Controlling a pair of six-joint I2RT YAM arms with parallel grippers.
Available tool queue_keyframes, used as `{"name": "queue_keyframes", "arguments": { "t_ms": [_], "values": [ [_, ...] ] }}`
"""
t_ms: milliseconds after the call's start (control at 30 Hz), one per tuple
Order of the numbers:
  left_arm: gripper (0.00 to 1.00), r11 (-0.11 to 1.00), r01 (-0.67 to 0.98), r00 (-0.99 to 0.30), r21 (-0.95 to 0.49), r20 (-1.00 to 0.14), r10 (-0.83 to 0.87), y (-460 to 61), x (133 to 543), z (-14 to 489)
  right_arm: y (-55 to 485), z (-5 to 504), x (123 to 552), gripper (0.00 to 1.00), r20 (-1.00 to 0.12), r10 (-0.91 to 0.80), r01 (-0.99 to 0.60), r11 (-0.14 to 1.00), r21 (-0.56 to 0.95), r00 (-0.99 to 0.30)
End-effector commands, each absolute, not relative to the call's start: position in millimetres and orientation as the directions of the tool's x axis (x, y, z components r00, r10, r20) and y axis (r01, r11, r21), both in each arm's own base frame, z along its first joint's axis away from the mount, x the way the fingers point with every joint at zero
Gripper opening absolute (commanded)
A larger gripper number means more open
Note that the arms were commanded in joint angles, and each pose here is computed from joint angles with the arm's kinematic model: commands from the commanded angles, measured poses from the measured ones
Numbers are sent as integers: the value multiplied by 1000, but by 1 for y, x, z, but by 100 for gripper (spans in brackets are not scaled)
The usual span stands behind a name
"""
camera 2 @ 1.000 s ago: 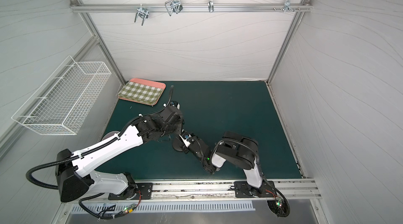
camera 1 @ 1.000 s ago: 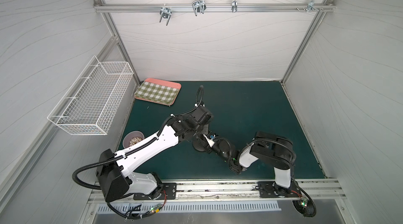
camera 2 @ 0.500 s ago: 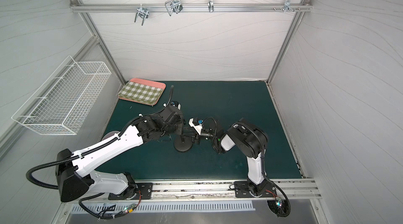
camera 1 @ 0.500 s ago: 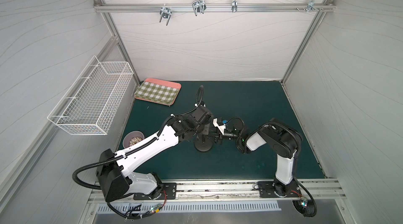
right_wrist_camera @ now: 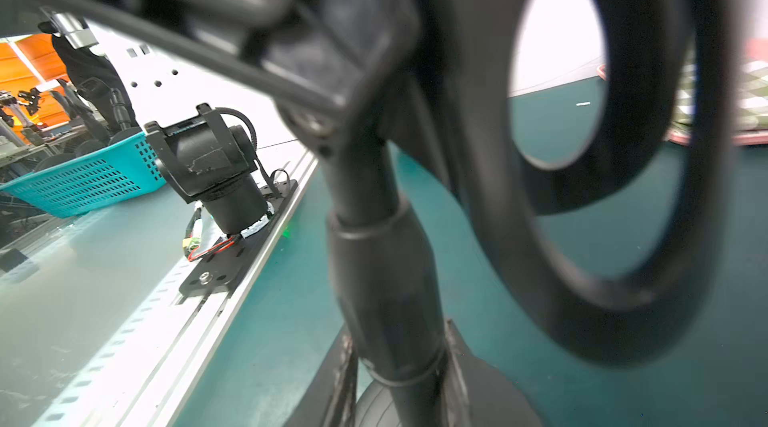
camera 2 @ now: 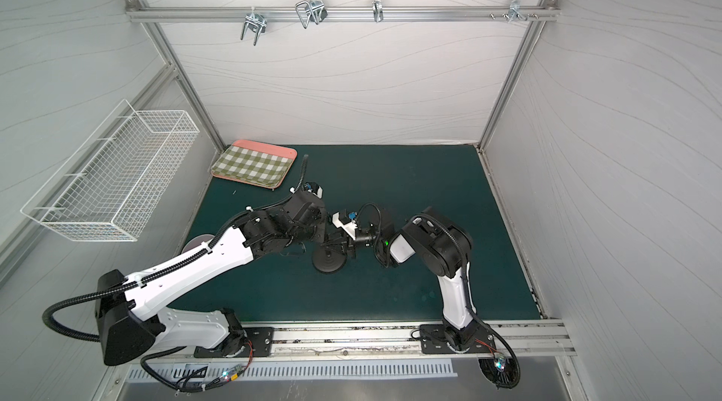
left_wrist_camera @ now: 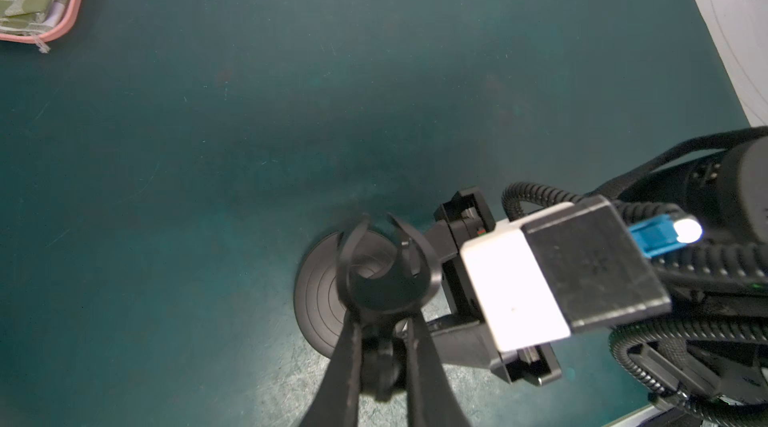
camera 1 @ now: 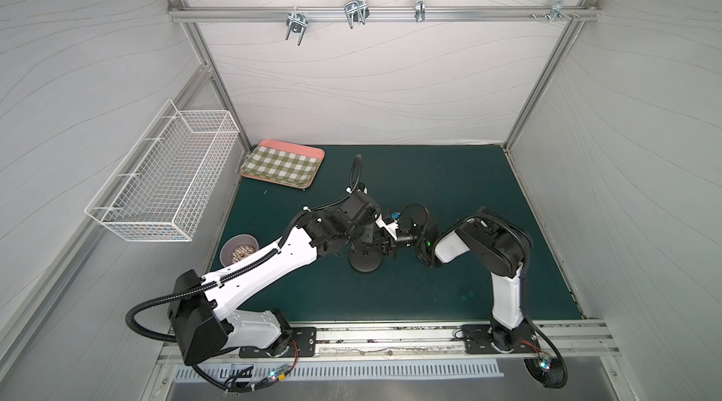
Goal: Assemble a microphone stand
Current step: Screw the microphone stand pole into the microphone stand base.
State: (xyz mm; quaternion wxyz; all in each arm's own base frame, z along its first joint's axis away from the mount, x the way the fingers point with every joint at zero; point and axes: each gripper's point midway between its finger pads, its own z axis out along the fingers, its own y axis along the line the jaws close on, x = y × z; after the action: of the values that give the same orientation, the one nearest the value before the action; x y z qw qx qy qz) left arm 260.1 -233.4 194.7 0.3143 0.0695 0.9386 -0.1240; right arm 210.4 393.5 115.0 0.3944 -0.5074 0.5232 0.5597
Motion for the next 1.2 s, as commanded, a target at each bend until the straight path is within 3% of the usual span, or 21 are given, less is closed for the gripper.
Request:
{"name": "queue_keyframes", "arguments": {
  "t_ms": [0,167,233,433,600,733,833,933,1000,1167],
  "values": [
    [15,951,217,-813,-222,-581,50,-239,249,190,393,104,210,30,-983,-103,-976,-138,166,-153],
    [15,949,227,-815,-219,-577,62,-244,246,186,392,99,215,21,-987,-102,-989,-71,133,-125],
    [15,950,227,-816,-215,-574,65,-245,246,184,390,98,222,14,-992,-85,-995,20,95,-96],
    [15,953,221,-805,-206,-591,59,-244,250,189,390,94,239,12,-994,-112,-954,299,-21,-14],
    [15,955,215,-806,-202,-589,57,-243,251,188,392,105,254,10,-982,-173,-784,597,-169,79],
    [15,956,211,-810,-205,-585,53,-244,250,186,396,119,258,10,-955,-255,-593,749,-294,151],
    [15,957,210,-806,-200,-589,54,-243,251,186,403,117,251,17,-965,-224,-627,735,-258,134],
    [15,958,210,-801,-196,-596,54,-242,252,188,406,116,238,46,-977,-180,-728,654,-207,116],
    [15,958,212,-800,-192,-598,57,-241,252,187,406,120,225,60,-985,-140,-821,547,-165,104],
    [16,958,215,-800,-192,-598,60,-242,253,189,386,125,212,64,-997,-73,-942,333,-39,16]
  ]
}}
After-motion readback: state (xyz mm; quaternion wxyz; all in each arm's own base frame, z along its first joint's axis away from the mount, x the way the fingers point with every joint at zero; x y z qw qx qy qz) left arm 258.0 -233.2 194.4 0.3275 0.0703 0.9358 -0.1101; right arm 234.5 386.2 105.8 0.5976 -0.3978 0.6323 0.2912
